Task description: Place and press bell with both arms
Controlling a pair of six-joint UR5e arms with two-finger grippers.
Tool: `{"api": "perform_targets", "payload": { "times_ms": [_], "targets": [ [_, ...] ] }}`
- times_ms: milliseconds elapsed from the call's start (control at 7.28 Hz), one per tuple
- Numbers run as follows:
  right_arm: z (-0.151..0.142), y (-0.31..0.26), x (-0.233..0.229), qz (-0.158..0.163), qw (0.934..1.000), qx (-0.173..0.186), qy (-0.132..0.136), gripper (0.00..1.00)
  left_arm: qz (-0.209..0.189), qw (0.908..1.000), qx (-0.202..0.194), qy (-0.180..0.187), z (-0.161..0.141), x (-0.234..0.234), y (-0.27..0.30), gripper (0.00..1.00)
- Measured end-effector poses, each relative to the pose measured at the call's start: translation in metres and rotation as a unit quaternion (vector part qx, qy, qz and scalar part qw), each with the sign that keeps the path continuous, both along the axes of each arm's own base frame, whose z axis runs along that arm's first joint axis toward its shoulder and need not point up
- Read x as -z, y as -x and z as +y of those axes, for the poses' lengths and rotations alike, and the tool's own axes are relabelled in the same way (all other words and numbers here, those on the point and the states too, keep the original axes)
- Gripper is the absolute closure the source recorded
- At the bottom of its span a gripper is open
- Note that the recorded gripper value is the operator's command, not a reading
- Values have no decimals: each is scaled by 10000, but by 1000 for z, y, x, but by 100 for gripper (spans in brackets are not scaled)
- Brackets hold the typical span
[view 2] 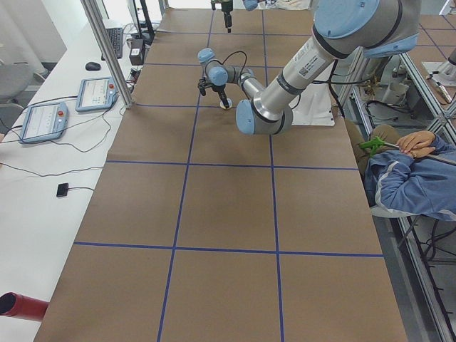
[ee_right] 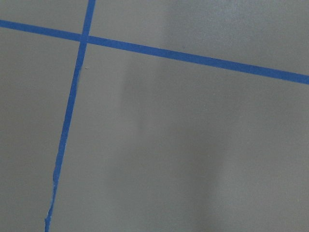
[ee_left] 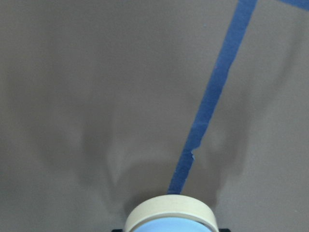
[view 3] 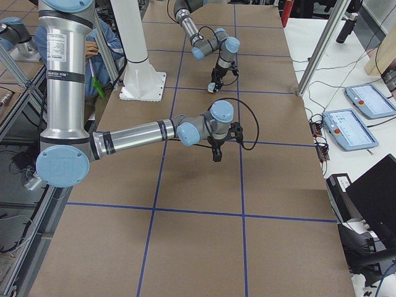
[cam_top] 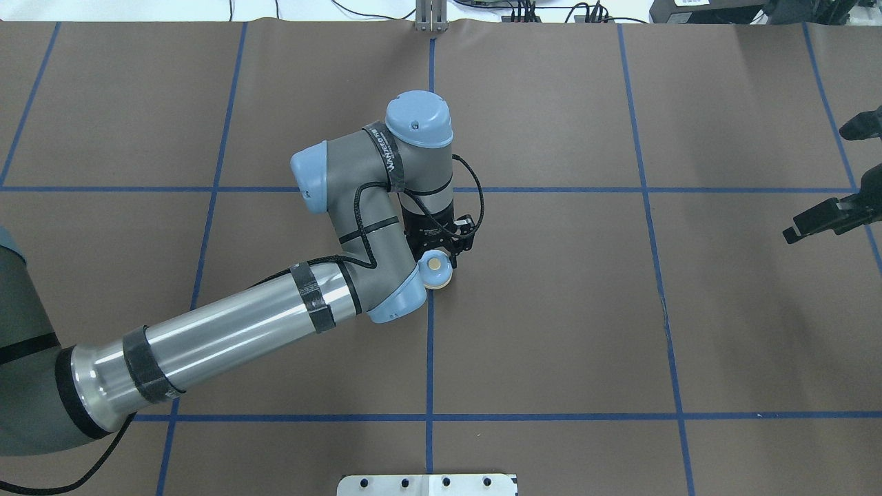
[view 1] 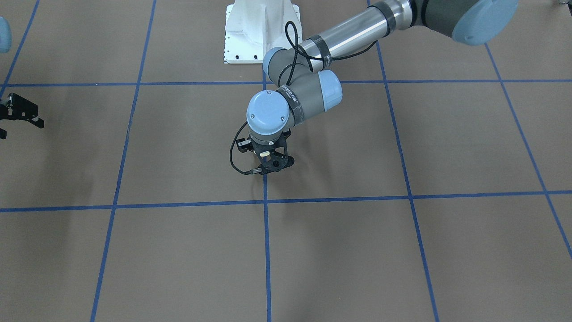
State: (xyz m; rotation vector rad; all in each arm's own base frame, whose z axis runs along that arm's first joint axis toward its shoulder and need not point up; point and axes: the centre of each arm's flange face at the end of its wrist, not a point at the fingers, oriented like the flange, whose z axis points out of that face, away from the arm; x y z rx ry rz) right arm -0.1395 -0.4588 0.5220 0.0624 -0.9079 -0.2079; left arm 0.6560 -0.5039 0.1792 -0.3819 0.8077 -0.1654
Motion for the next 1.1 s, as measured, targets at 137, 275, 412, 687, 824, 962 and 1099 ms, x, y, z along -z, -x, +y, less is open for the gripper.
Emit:
{"api": "perform_targets", "payload": {
  "times_ms": [137, 275, 412, 687, 824, 962, 1099],
  "targets": [
    [0, 0, 0, 0, 10000, 2, 1, 0, -3, 10000, -7, 2, 1, 0, -1, 37],
    [0, 0, 0, -1, 10000, 3, 3, 0, 2, 10000, -11, -2, 1, -1, -1, 32],
    [0, 1, 0, -5, 10000, 5, 4, 0, 26, 10000, -13, -16, 2, 0, -2, 20],
    [-2, 3, 4, -22, 10000, -33, 24, 0, 46, 10000, -1, -49, 1, 1, -2, 16],
    [-5, 7, 10, -36, 10000, -73, 48, 0, 48, 10000, 4, -56, 1, 1, -1, 16],
    [-7, 13, 16, -43, 9999, -106, 82, 0, 55, 10000, 14, -64, 0, 2, 0, 16],
    [-11, 22, 24, -50, 9998, -146, 109, 0, 80, 9999, 41, -73, -3, 5, 4, 16]
  ]
}}
